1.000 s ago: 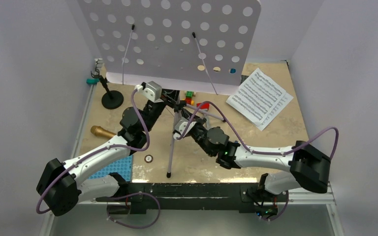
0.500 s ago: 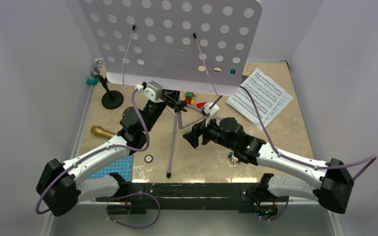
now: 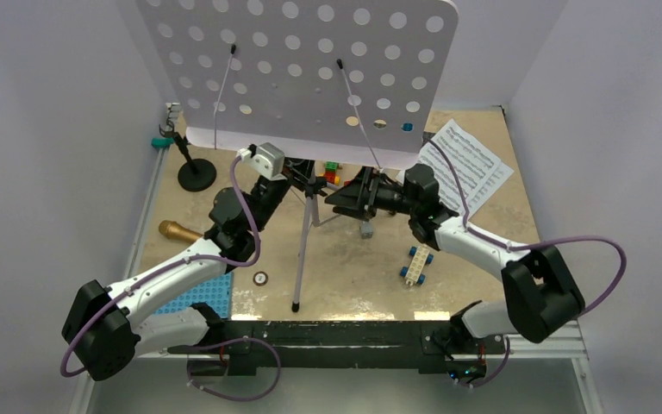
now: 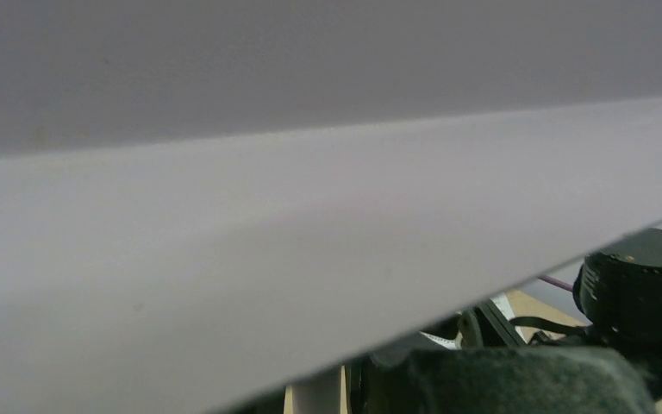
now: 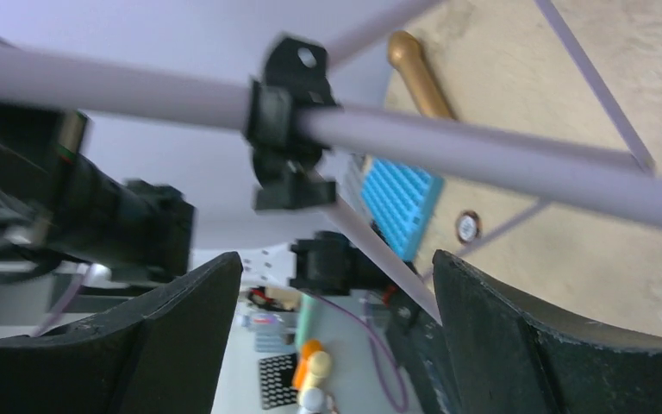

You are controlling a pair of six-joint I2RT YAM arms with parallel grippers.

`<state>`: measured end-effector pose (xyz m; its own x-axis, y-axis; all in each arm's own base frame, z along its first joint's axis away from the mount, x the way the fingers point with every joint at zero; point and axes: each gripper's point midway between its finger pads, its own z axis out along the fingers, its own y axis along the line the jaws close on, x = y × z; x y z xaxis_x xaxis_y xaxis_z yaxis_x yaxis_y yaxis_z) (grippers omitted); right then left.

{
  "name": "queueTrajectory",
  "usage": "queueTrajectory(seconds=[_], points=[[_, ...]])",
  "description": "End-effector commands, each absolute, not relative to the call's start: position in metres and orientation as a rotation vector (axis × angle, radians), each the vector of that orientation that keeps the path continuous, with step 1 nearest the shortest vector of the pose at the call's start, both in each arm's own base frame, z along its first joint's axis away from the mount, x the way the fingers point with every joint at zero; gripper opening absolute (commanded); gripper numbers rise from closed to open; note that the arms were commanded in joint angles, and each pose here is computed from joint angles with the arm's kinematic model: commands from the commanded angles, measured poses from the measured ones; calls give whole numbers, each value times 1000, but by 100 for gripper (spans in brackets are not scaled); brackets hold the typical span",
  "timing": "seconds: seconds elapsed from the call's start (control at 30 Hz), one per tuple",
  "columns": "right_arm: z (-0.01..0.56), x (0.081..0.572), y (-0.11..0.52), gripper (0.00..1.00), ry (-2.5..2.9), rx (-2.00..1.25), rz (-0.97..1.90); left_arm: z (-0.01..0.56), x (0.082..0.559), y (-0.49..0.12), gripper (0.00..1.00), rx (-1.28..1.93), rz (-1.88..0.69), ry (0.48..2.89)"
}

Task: Pack up the instrument practice props

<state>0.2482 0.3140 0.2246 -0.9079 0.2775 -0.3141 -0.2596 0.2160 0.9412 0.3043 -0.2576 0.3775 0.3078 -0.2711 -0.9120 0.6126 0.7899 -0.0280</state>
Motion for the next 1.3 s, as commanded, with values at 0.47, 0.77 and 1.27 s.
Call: queueTrajectory(seconds=[0.47,0.77,1.27], points=[[279,266,336,48,2030,-44,1969,306,299,-285,0,519,-605,1302],[288,278,344,39,2033,-53,1988,300,300,-283,0,500,-591,1318],[292,284,342,4,2020,-132,1937,298,299,-281,0,506,-581,1320]])
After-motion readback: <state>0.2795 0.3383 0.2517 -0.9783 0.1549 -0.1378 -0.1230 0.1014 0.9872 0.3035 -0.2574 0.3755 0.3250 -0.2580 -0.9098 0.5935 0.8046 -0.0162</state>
